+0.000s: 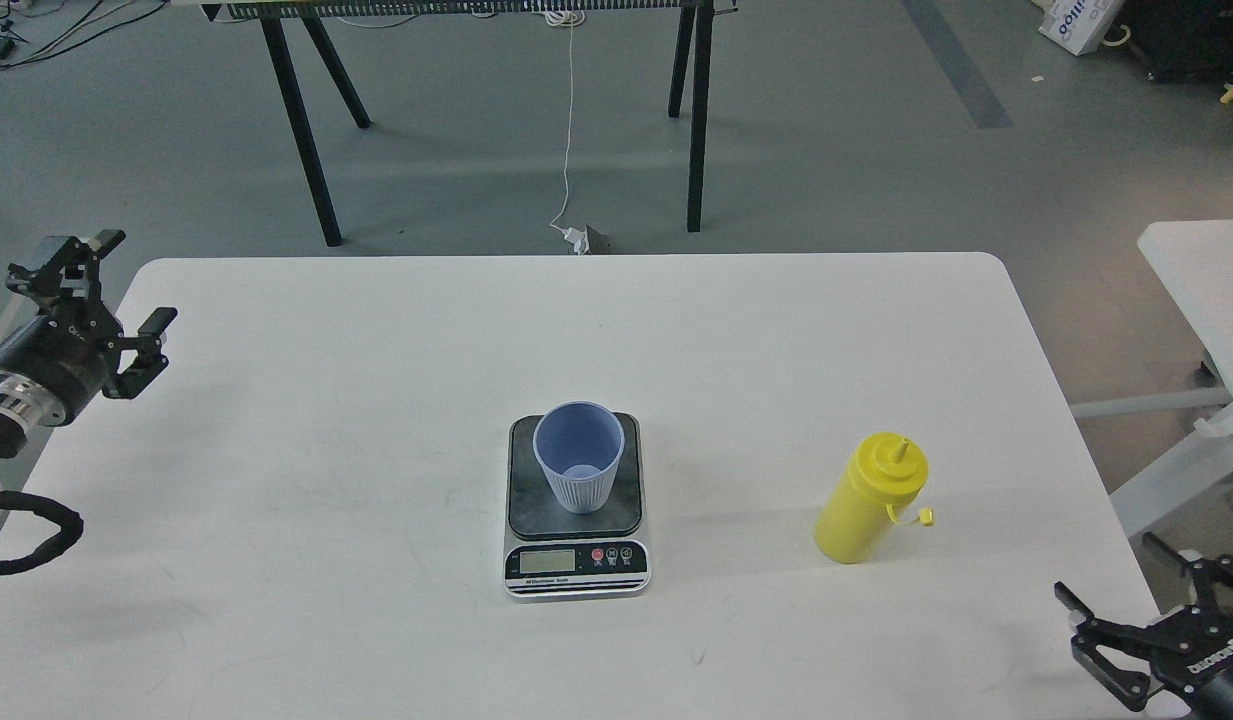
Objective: Pour seasoning into cup on scale with both arms
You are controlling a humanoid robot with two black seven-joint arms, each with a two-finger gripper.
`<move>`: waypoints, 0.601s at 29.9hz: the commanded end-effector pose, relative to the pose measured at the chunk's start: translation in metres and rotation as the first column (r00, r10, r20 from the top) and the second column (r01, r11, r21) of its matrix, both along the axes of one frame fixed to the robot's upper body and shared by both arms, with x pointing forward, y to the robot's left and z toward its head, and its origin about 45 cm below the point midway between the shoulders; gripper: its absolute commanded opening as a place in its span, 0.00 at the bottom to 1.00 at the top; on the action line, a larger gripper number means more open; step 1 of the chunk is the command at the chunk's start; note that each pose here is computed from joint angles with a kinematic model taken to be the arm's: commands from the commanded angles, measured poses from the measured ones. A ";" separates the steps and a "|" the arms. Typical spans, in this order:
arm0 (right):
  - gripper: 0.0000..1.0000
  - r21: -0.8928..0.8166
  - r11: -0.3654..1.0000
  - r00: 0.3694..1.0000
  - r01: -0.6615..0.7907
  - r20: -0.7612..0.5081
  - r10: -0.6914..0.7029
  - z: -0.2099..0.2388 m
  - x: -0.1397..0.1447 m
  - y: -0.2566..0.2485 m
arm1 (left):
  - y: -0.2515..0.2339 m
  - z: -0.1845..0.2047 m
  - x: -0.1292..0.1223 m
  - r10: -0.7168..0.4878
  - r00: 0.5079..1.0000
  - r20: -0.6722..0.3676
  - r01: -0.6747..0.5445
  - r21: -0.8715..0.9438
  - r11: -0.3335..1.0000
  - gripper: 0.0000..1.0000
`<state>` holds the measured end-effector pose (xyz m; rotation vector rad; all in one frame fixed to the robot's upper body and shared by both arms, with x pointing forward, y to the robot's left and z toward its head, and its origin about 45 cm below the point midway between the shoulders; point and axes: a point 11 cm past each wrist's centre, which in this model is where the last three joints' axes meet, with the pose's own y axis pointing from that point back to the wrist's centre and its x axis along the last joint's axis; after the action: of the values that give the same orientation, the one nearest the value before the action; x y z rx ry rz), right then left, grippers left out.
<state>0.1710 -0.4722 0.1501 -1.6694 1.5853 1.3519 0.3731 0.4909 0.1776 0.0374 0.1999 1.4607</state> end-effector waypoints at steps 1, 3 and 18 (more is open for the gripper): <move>0.96 -0.081 0.995 0.988 -0.054 0.143 0.065 0.049 0.065 -0.009 | 0.001 0.011 0.007 -0.002 1.000 0.023 0.002 0.008 1.000 0.99; 0.96 -0.087 0.993 0.976 -0.084 0.194 0.100 0.063 0.097 -0.001 | 0.007 0.020 0.009 0.003 0.999 0.036 -0.004 0.021 1.000 0.99; 0.98 0.034 0.987 0.969 -0.158 0.199 0.148 0.039 0.206 0.066 | 0.003 0.040 0.024 -0.006 0.996 0.084 0.004 0.024 1.000 0.99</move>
<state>0.3693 -0.4143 0.1936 -1.8733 1.3339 1.2284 0.3944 0.4955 0.2153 0.0014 0.1185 1.4597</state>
